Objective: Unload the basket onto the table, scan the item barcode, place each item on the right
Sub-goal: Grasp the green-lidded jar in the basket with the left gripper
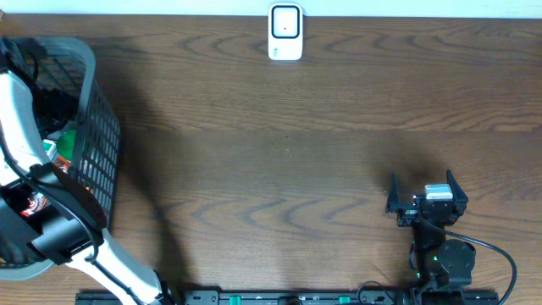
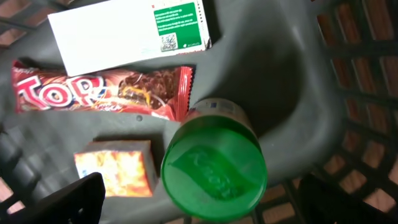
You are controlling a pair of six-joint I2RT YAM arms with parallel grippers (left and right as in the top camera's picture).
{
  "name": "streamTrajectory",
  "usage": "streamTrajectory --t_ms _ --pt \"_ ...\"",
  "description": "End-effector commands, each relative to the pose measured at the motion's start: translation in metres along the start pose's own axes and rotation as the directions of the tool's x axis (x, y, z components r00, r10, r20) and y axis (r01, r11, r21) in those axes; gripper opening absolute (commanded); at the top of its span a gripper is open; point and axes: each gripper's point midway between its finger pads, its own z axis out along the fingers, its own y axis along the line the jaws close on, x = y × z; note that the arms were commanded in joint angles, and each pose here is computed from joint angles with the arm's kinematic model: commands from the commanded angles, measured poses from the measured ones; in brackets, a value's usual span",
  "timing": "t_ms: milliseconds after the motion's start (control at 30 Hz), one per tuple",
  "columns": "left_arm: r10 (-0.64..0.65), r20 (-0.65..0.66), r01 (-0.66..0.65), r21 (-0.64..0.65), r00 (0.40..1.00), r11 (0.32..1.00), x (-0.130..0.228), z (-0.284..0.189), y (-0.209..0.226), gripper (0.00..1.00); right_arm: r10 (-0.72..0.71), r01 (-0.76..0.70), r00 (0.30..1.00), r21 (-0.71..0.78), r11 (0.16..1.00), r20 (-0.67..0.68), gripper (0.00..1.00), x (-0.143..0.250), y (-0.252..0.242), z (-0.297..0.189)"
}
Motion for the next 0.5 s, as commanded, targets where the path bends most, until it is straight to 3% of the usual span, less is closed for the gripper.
streamTrajectory --t_ms 0,467 --pt "-0.014 -0.013 0.014 -0.028 1.000 1.000 0.003 0.016 0.003 0.98 -0.012 0.012 1.000 -0.015 1.000 0.001 0.99 0.000 0.004 0.000" --pt "-0.014 -0.017 0.014 -0.025 1.000 1.000 0.015 0.063 0.001 0.98 -0.012 0.012 1.000 -0.015 1.000 0.001 0.99 0.000 0.004 0.000"
